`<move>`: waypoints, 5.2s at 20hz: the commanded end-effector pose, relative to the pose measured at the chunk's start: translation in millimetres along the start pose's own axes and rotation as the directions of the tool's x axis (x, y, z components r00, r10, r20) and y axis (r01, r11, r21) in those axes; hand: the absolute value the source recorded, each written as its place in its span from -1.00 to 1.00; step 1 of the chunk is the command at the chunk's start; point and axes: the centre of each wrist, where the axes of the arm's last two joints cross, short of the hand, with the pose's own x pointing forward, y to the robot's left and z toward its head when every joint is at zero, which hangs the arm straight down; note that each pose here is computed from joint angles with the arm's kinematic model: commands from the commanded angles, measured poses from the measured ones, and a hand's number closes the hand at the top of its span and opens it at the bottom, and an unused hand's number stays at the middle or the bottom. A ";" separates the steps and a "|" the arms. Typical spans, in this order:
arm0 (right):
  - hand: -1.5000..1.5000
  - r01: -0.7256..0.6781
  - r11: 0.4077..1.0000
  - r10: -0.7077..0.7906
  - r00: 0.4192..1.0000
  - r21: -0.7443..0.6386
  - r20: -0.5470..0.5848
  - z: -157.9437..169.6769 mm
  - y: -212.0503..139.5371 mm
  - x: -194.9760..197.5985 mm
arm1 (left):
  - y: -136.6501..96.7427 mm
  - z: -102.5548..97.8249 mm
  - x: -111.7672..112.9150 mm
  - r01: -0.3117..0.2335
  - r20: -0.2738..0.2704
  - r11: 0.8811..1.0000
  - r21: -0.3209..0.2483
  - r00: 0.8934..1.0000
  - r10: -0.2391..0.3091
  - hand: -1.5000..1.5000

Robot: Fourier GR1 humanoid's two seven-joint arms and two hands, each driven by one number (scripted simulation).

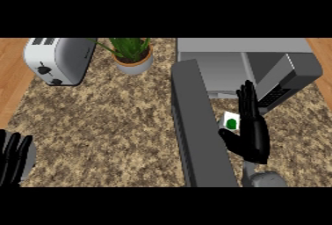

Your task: Pick up the milk, place it into the microwave and close the microwave

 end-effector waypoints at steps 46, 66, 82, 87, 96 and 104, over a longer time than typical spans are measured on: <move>-1.00 0.169 0.951 -0.144 0.983 0.258 -0.112 21.1 -87.2 -153.5 | 3.7 17.4 10.4 -0.027 -0.001 1.000 -0.011 1.000 0.027 -1.00; 1.00 0.055 0.987 -0.074 0.990 0.154 0.121 -17.0 -165.0 -122.9 | 12.8 17.1 0.4 -0.034 -0.014 0.999 -0.029 0.999 0.034 -1.00; 1.00 0.004 0.958 -0.061 0.980 0.288 0.188 -37.5 -108.4 -54.2 | 23.2 34.9 2.3 -0.063 -0.022 0.997 0.035 0.998 0.064 -1.00; 1.00 -0.067 0.961 0.019 0.984 0.267 0.177 -80.3 -59.8 -37.0 | 17.1 16.8 -14.7 -0.050 -0.034 0.999 0.006 0.998 0.051 -1.00; 1.00 -0.119 0.952 0.086 0.988 0.281 0.125 -142.6 -17.3 -38.2 | 35.4 9.4 -2.1 -0.043 -0.034 0.999 -0.003 0.999 0.043 -1.00; 1.00 -0.170 0.947 0.138 0.981 0.274 0.133 -167.5 4.3 -37.1 | 41.4 7.6 -13.0 -0.055 -0.042 0.998 -0.022 0.998 0.054 -1.00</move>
